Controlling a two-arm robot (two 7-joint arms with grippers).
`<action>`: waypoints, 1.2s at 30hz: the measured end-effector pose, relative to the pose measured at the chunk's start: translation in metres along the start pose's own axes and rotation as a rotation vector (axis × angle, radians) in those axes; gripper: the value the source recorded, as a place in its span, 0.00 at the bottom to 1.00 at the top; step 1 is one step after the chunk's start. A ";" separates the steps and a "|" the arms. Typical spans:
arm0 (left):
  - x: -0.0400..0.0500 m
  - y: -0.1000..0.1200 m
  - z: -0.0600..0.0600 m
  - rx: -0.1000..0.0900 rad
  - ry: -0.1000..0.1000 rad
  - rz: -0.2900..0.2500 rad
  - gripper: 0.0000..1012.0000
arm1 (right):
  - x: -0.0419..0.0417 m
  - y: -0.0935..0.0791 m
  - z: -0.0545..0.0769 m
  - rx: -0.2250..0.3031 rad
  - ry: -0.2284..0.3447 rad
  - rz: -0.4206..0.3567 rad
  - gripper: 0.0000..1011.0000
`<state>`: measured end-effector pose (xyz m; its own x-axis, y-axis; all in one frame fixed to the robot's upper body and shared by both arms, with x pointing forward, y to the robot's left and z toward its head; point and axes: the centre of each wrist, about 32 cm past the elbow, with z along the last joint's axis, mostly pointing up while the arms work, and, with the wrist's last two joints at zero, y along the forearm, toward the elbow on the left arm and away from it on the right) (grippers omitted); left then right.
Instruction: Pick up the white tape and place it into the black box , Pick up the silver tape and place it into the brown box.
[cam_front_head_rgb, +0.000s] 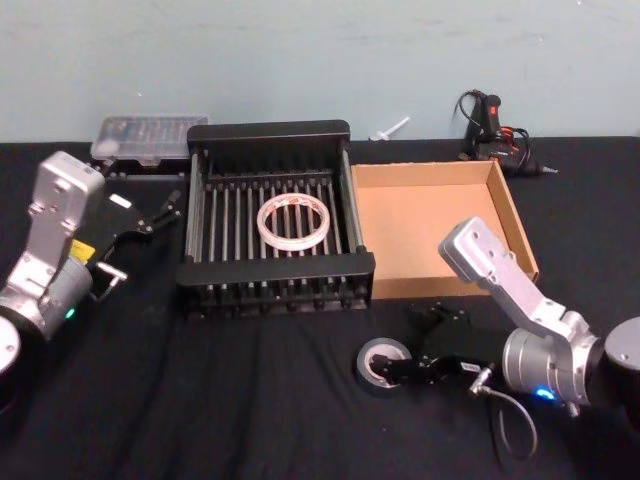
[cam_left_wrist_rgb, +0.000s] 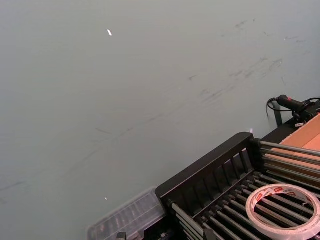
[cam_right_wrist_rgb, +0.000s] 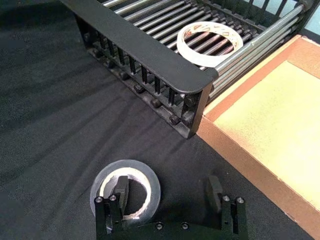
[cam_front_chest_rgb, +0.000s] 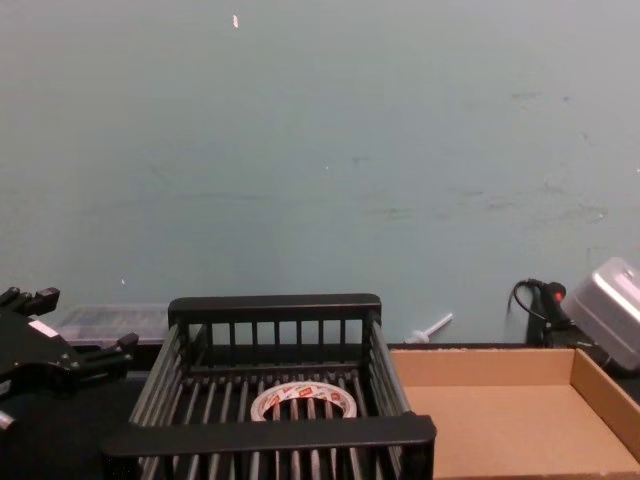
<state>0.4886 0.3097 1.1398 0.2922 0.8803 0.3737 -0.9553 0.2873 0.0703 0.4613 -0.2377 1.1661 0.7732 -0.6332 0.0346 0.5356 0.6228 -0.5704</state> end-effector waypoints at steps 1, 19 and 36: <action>0.0000 0.000 0.000 0.000 0.000 0.000 0.99 | -0.0003 0.000 0.000 -0.001 -0.001 0.000 0.99; 0.0000 0.000 0.000 0.000 0.000 0.000 0.99 | -0.0005 0.000 0.000 -0.001 -0.002 -0.001 0.89; 0.0000 0.000 0.000 0.000 0.000 0.000 0.99 | -0.0002 0.000 0.000 0.000 -0.001 -0.001 0.36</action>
<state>0.4886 0.3097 1.1398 0.2923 0.8803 0.3737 -0.9553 0.2873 0.0703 0.4611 -0.2377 1.1661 0.7728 -0.6336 0.0362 0.5366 0.6219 -0.5703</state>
